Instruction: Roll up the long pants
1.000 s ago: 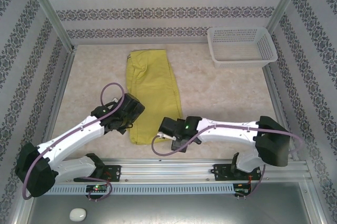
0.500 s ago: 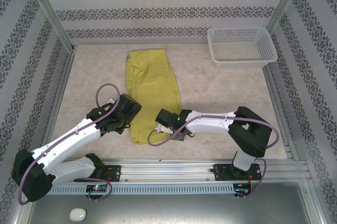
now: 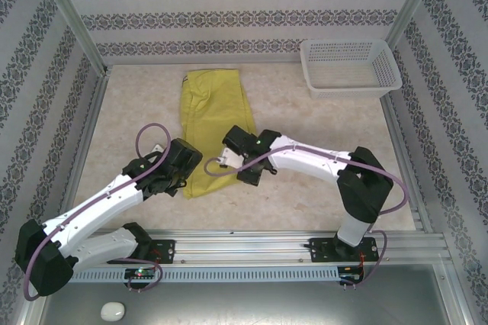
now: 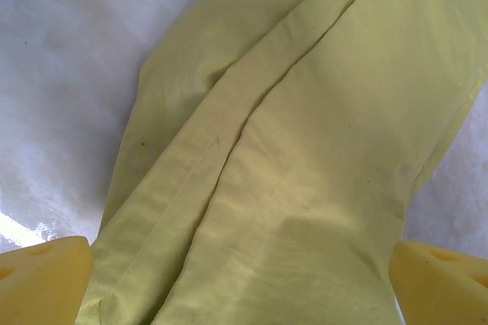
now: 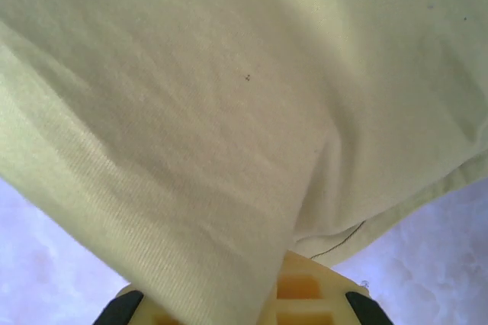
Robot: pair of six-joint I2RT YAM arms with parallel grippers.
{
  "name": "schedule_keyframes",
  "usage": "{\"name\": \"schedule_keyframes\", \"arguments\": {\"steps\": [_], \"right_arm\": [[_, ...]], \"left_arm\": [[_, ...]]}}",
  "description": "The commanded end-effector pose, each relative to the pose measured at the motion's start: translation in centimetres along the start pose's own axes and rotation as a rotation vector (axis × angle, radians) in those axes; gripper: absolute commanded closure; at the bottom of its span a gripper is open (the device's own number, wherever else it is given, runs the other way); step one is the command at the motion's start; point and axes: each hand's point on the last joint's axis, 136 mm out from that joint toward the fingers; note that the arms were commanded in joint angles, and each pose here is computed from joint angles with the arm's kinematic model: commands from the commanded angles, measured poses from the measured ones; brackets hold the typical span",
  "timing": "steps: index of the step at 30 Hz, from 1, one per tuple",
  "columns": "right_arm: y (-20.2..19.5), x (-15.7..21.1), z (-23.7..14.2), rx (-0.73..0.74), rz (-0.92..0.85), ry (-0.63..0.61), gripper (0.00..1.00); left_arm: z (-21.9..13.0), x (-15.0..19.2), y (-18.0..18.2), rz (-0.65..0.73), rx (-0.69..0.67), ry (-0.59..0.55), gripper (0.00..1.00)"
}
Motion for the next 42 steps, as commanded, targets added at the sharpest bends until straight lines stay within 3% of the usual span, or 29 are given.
{"name": "schedule_keyframes", "arguments": {"steps": [1, 8, 12, 16, 27, 28, 29, 30, 32, 34, 38, 42], "right_arm": [[0.6, -0.2, 0.3, -0.101, 0.071, 0.065, 1.00], [-1.4, -2.5, 1.7, -0.123, 0.126, 0.075, 1.00], [-2.1, -3.1, 1.4, -0.124, 0.136, 0.062, 1.00], [-2.7, -3.1, 0.7, -0.122, 0.149, 0.047, 1.00], [-3.2, -2.8, -1.0, -0.118, 0.157, 0.020, 1.00], [-3.2, -2.7, -1.1, -0.118, 0.159, 0.020, 1.00], [-3.2, -2.6, -1.1, -0.120, 0.160, 0.021, 1.00], [-3.3, -2.6, -1.2, -0.121, 0.162, 0.022, 1.00], [-3.5, -2.4, -1.5, -0.130, 0.170, 0.019, 1.00], [-3.7, -2.5, -1.7, -0.144, 0.179, 0.018, 1.00], [-4.5, -2.4, -1.7, -0.182, 0.195, 0.048, 1.00], [-5.8, -3.1, -1.2, -0.213, 0.203, 0.064, 1.00]], "left_arm": [[-0.4, 0.2, 0.7, 0.005, -0.028, 0.000, 0.00], [-0.7, 1.7, 1.5, -0.059, -0.081, 0.086, 0.00], [1.3, 3.0, 0.9, -0.195, 0.015, 0.108, 0.00], [2.6, 2.7, 1.1, -0.291, 0.021, 0.056, 0.00], [4.9, 0.3, -0.3, -0.398, 0.001, -0.117, 0.00], [5.1, 0.2, -0.4, -0.401, -0.002, -0.122, 0.04], [5.3, 0.2, -0.5, -0.405, -0.012, -0.123, 0.16], [5.4, 0.2, -0.5, -0.404, -0.019, -0.128, 0.33], [5.1, -0.3, -0.2, -0.398, -0.041, -0.159, 0.76], [4.5, -1.3, 0.3, -0.389, -0.063, -0.212, 0.94], [2.5, -4.0, 1.0, -0.355, -0.114, -0.333, 0.98], [1.4, -6.3, 1.8, -0.294, -0.217, -0.415, 0.90]]}}
Point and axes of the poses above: each hand's point on the last joint's axis, 136 mm out from that joint toward the fingers, its own z axis out along the fingers, its own y axis along the line the jaws close on, x = y × z, and after that the axes turned 10 degrees about z, right-handed
